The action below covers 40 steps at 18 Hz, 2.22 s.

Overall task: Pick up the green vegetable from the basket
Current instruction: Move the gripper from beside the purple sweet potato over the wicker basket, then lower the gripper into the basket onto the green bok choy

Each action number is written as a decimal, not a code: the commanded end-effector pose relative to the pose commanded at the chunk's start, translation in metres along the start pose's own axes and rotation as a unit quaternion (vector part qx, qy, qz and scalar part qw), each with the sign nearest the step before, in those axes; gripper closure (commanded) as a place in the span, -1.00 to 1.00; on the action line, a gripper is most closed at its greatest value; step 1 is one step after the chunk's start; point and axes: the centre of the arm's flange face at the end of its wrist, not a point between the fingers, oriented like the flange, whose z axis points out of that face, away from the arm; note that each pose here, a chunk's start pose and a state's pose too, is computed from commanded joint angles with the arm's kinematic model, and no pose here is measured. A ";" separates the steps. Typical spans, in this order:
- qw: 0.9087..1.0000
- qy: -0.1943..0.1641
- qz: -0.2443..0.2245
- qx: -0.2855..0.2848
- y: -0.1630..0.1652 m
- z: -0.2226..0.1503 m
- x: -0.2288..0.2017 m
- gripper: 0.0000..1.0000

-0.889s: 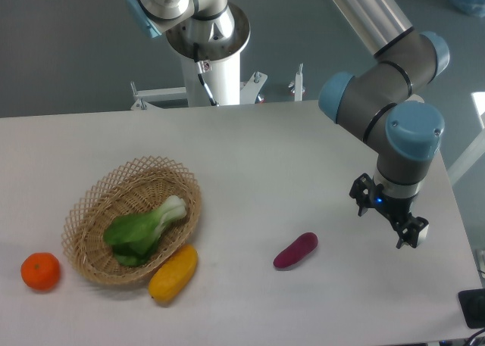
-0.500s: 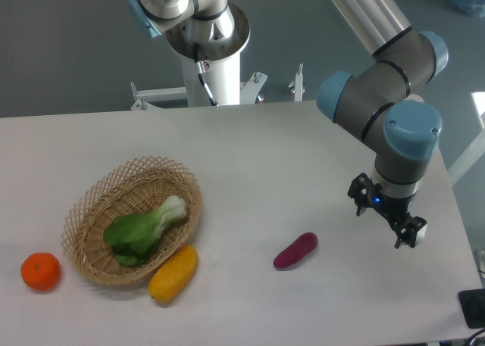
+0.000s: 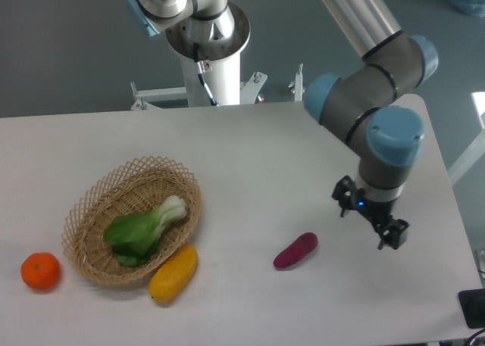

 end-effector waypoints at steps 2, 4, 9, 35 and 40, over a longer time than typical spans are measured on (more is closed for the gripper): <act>1.000 -0.003 -0.014 0.002 -0.018 -0.013 0.018 -1.00; 1.000 0.009 -0.017 0.007 -0.044 -0.011 0.049 -1.00; 0.997 0.037 -0.028 0.056 -0.105 -0.023 0.114 -1.00; 0.996 0.084 -0.032 -0.020 -0.204 0.055 0.276 -1.00; 0.996 0.079 -0.026 -0.036 -0.207 0.065 0.279 -1.00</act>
